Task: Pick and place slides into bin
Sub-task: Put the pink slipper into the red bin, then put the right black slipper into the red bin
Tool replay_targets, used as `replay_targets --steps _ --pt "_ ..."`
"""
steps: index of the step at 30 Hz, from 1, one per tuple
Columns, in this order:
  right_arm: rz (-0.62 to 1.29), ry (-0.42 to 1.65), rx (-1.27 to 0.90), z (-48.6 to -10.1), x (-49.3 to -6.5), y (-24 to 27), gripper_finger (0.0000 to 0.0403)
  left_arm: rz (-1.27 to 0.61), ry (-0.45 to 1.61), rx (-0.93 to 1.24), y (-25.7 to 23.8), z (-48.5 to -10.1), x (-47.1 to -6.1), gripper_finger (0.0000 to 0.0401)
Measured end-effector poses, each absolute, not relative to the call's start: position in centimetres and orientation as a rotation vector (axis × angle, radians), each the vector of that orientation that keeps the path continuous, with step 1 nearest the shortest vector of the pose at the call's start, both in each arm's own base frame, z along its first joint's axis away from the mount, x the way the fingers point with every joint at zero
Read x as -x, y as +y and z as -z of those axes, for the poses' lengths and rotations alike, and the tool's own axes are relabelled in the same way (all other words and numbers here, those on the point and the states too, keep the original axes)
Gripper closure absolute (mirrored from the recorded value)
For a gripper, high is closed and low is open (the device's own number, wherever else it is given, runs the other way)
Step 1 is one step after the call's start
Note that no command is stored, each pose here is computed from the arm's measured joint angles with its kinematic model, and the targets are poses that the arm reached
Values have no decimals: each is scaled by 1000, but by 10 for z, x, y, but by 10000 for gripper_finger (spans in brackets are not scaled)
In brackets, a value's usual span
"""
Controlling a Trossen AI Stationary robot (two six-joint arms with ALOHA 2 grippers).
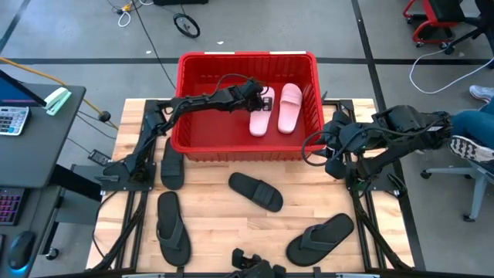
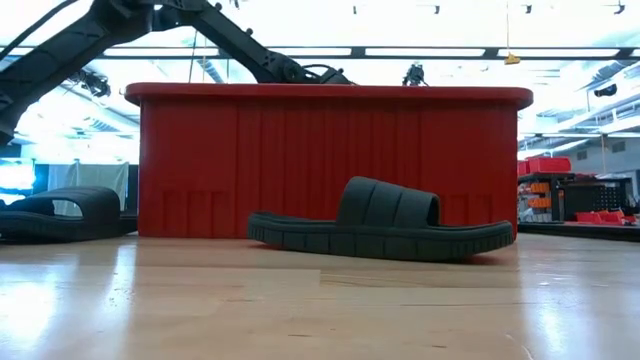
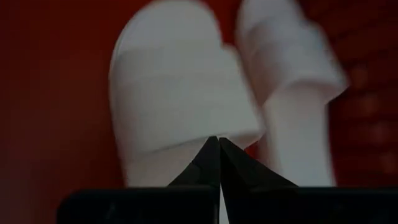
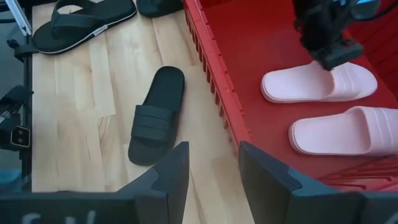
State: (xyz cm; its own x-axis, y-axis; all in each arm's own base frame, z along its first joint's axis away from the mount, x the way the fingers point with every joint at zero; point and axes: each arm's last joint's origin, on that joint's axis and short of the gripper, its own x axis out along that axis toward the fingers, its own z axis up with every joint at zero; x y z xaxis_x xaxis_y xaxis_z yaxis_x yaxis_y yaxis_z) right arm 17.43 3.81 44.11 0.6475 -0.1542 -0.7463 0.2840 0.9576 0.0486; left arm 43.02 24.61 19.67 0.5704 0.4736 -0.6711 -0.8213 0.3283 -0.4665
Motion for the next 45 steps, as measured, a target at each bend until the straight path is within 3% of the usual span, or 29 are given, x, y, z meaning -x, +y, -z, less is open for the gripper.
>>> replay_targets --steps 7,14,23,30,37,42,45 --pt "249 831 -157 -441 -174 38 259 -878 413 909 254 -200 -428 398" --pt "267 816 -154 -442 -175 38 261 -660 476 809 226 -214 -442 395" --pt "226 795 -249 -442 -174 56 268 -501 372 535 178 -343 -423 391" --pt "91 827 -307 -434 -178 108 280 -330 531 338 102 -428 -385 392" --pt "148 877 -285 -406 -195 157 276 -201 710 342 29 -460 -353 326" --pt "213 928 -313 -386 -211 178 271 -235 797 609 -16 -449 -352 270" --pt "238 938 -331 -381 -215 181 271 -291 849 649 -43 -430 -359 247"
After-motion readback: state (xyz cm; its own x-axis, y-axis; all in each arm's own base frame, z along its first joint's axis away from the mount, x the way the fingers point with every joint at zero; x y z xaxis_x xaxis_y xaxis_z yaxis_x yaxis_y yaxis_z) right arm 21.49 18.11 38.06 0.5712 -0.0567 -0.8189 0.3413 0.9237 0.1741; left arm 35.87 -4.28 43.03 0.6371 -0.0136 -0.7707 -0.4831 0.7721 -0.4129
